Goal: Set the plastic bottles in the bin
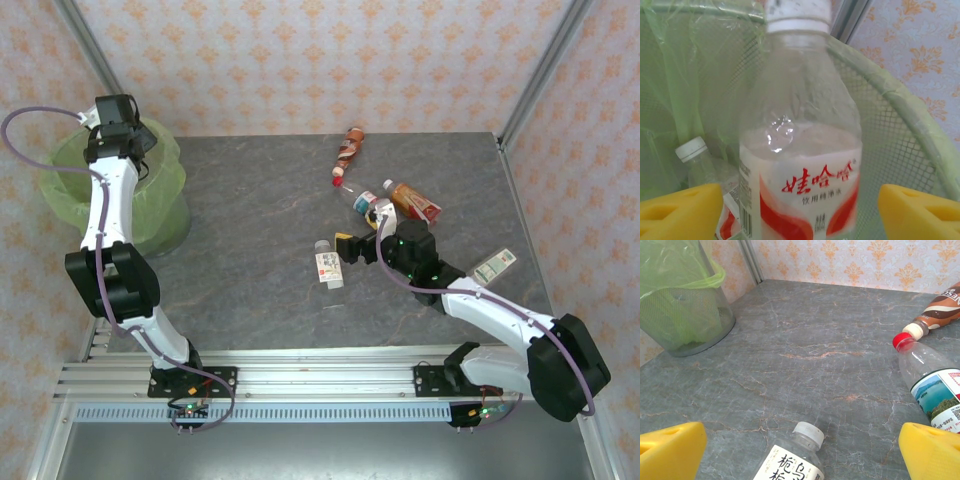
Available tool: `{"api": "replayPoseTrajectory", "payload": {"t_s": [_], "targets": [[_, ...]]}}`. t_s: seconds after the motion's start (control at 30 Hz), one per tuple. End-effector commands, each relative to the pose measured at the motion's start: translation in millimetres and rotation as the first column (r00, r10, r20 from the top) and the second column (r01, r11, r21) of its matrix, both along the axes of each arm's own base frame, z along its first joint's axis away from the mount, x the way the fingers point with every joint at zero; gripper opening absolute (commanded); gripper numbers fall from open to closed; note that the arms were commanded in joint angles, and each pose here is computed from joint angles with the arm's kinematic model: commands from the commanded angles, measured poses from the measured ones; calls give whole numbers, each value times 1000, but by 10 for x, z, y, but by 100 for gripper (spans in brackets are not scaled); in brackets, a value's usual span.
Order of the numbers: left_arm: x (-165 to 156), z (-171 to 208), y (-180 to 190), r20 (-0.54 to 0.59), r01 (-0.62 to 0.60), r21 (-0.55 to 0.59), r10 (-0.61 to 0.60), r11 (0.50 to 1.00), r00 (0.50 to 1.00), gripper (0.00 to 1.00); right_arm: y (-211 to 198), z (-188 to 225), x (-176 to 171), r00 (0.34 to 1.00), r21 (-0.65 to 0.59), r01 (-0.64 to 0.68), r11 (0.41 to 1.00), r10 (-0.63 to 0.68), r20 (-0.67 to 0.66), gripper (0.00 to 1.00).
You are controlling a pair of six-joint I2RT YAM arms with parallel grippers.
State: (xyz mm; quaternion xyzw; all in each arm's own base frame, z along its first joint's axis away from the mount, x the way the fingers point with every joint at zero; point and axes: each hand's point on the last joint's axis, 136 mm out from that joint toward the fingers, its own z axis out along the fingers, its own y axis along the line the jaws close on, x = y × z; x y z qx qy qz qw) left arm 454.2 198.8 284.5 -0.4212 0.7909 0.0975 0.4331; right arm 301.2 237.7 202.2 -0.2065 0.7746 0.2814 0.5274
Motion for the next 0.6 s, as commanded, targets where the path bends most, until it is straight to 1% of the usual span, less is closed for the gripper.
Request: {"api": "replayPoseTrajectory", "payload": {"t_s": [0.0, 0.17, 0.27, 0.47, 0.57], "targets": [[-12, -61, -74, -4, 12, -46, -12, 999, 1000, 84, -6, 20, -10, 1000, -6, 1, 1000, 0, 25, 99], [22, -55, -212, 36, 64, -102, -60, 993, 998, 87, -4, 3, -2, 1000, -9, 1, 1000, -1, 23, 99], [43, -11, -326, 68, 105, -117, -97, 988, 993, 90, 2, -8, 1, 1000, -10, -1, 1000, 1, 20, 99], [36, 139, -468, 82, 138, -85, -132, 987, 988, 93, 7, -19, 10, 1000, -8, 1, 1000, -1, 17, 99], [-22, 207, -430, 89, 106, -61, -100, 992, 991, 94, 2, -28, 6, 1000, -9, 2, 1000, -2, 14, 99]]}}
